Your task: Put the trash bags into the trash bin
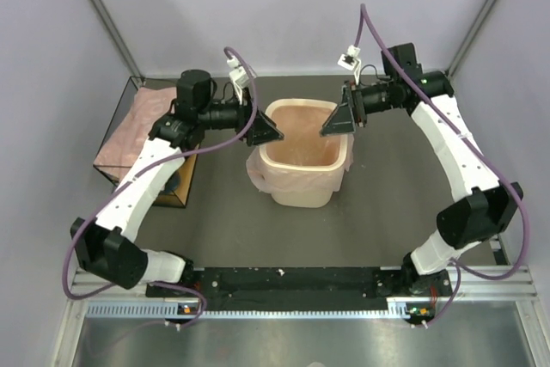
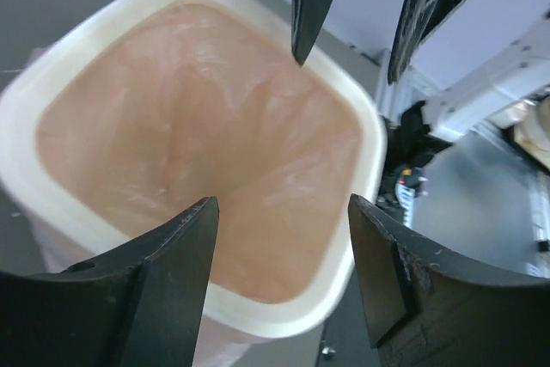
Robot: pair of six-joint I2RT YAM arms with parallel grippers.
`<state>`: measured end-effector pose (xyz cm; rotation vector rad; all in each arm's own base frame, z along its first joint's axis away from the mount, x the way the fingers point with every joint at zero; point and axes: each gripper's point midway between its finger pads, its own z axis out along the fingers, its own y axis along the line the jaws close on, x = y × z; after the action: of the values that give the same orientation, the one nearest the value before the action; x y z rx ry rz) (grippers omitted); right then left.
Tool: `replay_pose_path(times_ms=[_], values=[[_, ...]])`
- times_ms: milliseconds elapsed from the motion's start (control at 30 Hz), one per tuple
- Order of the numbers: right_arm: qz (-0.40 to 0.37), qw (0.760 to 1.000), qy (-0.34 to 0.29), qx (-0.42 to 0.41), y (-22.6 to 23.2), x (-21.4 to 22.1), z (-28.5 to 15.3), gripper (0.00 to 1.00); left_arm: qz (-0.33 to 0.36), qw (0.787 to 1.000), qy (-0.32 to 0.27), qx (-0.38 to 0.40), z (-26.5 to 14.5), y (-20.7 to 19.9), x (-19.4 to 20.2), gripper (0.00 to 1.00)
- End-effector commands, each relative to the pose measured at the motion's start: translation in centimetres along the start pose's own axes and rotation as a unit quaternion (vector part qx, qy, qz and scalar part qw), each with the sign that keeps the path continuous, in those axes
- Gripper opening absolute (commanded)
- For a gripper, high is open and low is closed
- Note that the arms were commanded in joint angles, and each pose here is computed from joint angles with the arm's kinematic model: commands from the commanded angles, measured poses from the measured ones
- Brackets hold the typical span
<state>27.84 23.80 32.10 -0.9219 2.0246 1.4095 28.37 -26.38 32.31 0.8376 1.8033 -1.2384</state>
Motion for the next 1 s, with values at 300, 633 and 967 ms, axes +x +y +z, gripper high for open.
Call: replay_pose_path(times_ms=[300,633,967], values=[[0.061,0.994,0.051,-0.076,2.4,6.5,2.5,0.57,-0.113,0.992,0.022,0.046,0.4,-2.6,5.7,0.64],[-0.001,0.996,-0.003,-0.085,4.6,0.3,0.4,0.58,-0.03,0.997,-0.026,0.068,-0.3,-4.6,-0.9,0.7],[-0.022,0.999,-0.031,0.009,-2.9,-3.8,0.3,0.6,-0.033,0.997,-0.069,-0.02,3.3,2.8,-5.8,0.7]])
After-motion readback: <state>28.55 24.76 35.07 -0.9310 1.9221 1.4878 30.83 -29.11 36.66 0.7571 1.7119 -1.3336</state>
